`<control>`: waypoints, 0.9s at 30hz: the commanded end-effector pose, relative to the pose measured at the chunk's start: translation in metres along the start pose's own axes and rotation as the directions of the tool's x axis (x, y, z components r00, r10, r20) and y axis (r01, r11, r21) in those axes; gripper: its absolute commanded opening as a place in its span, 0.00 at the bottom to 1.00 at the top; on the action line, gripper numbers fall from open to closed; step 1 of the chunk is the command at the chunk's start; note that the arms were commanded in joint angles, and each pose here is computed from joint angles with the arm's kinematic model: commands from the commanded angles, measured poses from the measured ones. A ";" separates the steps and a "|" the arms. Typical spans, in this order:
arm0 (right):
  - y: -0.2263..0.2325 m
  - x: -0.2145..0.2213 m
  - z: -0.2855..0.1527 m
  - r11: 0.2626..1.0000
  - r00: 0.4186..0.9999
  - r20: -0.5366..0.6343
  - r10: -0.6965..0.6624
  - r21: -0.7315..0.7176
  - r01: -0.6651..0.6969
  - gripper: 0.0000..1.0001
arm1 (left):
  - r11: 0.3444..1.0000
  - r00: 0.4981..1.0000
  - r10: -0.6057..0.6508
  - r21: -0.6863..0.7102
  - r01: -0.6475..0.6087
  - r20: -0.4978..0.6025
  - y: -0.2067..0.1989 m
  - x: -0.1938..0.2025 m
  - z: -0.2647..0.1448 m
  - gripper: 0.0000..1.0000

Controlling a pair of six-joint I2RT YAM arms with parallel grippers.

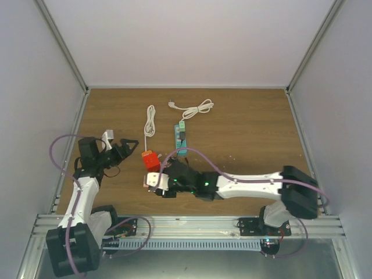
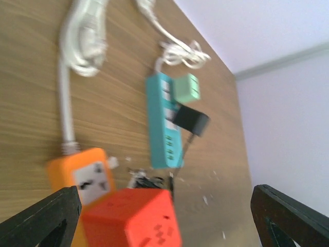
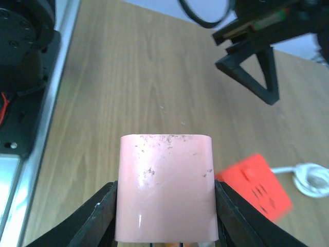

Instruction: Insert the plug

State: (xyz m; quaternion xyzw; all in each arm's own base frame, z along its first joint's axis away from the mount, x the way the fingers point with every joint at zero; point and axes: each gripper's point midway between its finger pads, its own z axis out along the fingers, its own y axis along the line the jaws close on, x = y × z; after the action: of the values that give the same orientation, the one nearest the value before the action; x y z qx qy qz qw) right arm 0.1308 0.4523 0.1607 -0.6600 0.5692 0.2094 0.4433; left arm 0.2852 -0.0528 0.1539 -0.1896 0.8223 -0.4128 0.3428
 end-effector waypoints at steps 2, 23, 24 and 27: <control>-0.052 -0.005 -0.053 0.969 0.991 0.113 0.070 0.228 -0.095 0.21 | 0.943 0.966 0.259 0.221 -0.250 -0.011 -0.073 0.010 0.001 0.94; -0.091 0.024 -0.080 0.916 0.963 0.182 0.198 0.316 -0.249 0.21 | 0.819 0.863 0.475 0.446 -0.362 -0.173 -0.154 0.092 0.009 0.97; -0.090 0.024 -0.081 0.916 0.963 0.185 0.198 0.315 -0.249 0.21 | 0.818 0.857 0.479 0.452 -0.357 -0.190 -0.154 0.097 0.011 0.97; -0.091 0.024 -0.084 0.912 0.962 0.190 0.196 0.324 -0.250 0.21 | 0.809 0.841 0.495 0.470 -0.353 -0.220 -0.158 0.107 0.014 0.93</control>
State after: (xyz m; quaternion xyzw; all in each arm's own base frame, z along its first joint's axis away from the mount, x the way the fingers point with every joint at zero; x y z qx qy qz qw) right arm 0.2012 0.3684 0.1967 -0.5062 0.6442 0.1924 0.5402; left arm 0.2269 -0.2064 0.2252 0.1252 0.7888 -0.5145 0.3120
